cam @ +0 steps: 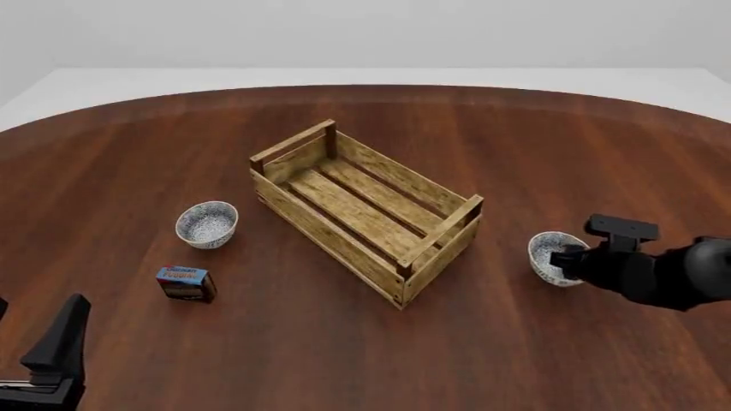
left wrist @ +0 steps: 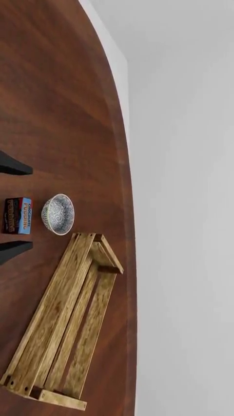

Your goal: Stack the right bowl on the left bowl and place them in the tray.

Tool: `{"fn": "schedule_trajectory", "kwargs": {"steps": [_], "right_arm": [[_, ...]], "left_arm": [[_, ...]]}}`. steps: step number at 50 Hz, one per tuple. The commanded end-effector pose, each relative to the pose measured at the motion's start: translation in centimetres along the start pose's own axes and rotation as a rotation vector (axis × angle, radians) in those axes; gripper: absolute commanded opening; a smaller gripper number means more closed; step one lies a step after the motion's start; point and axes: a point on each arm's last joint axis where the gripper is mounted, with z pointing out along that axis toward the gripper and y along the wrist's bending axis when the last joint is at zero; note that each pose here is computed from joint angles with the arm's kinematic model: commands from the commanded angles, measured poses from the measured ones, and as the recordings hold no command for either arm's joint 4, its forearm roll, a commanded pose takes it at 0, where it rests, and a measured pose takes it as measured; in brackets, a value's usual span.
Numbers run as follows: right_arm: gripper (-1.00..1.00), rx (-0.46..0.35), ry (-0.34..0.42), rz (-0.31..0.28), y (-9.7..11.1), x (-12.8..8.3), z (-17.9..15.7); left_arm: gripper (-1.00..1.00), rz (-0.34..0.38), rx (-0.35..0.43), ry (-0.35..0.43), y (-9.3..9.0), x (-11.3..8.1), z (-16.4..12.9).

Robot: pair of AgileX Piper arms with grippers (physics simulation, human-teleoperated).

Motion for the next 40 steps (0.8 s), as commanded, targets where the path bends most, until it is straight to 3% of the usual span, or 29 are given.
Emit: {"fn": "schedule_trajectory", "kwargs": {"steps": [1,17,40], "right_arm": [[-1.0,0.003,0.069,-0.039,-0.5,2.1,1.1],[-1.0,-0.022,0.042,-0.046,0.6,1.4,-1.0],[-1.0,-0.051,-0.099,-0.069,1.5,-2.7,-8.0]], "left_arm": [[1.0,-0.002,-0.001,0.001,0.0,0.0,0.0],[1.0,-0.005,0.0,-0.002,0.0,0.1,-0.1],[1.0,-0.004,0.002,-0.005,0.0,-0.2,-0.1]]}}
